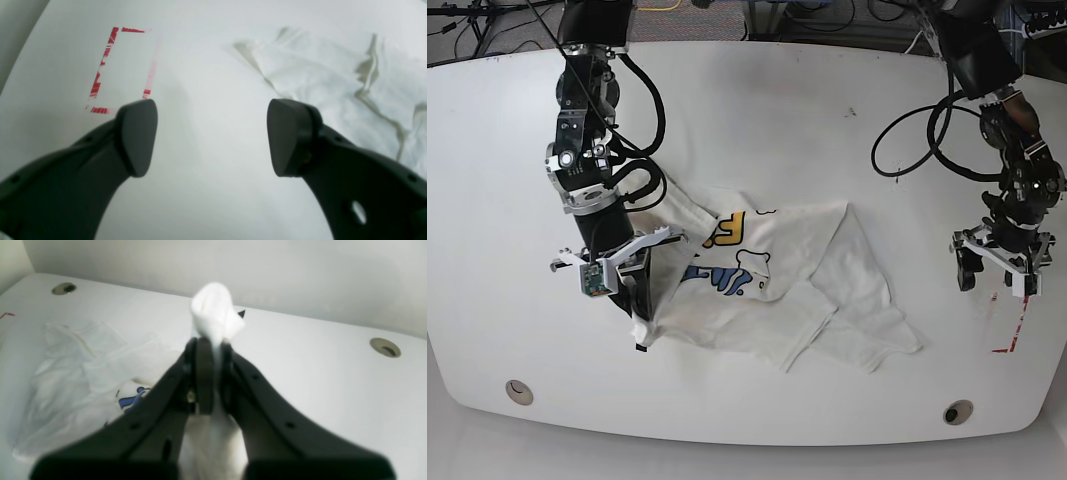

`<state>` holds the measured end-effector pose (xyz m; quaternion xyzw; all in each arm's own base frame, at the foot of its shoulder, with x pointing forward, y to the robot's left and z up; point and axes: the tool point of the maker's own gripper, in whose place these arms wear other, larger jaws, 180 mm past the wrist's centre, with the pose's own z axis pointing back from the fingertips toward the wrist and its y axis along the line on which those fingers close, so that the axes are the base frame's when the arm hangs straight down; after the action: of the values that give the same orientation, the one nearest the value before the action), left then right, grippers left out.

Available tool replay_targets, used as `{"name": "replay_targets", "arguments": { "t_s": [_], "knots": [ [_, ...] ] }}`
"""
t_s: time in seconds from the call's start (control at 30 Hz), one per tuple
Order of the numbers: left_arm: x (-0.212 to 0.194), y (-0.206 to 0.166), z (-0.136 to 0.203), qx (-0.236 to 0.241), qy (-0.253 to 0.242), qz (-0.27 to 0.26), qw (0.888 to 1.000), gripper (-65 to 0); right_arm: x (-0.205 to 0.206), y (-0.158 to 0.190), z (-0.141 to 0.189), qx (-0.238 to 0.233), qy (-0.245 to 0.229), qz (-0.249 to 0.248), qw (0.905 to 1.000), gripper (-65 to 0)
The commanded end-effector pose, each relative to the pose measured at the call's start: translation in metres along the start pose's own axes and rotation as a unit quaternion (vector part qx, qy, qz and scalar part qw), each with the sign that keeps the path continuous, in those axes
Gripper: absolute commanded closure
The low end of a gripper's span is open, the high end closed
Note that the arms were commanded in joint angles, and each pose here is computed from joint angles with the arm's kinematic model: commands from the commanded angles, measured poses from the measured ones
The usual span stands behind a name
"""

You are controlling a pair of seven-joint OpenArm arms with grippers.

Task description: Fold the T-shirt properly

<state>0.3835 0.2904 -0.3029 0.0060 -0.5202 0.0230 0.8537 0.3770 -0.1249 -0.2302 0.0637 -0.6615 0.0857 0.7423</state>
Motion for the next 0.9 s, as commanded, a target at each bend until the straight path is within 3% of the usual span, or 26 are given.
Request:
{"name": "replay_targets", "arguments": {
  "t_s": [0.0,0.37,0.87],
  "knots": [
    [0.022,0.004,0.001,0.002,-0.035,-0.004,0.999,-48.8,0.019,-0.002,-0.001,-0.002,-0.033,0.003,0.9994,-0.5],
    [-0.012,0.005,-0.017,-0.003,-0.001,0.03,1.0,-48.7,0.016,-0.002,0.0,-0.003,-0.03,0.001,0.9995,-0.4],
    [-0.022,-0.004,-0.053,-0.023,0.03,0.088,0.995,-47.7,0.019,0.0,0.001,-0.002,-0.035,0.003,0.9994,-0.5]
  ]
}}
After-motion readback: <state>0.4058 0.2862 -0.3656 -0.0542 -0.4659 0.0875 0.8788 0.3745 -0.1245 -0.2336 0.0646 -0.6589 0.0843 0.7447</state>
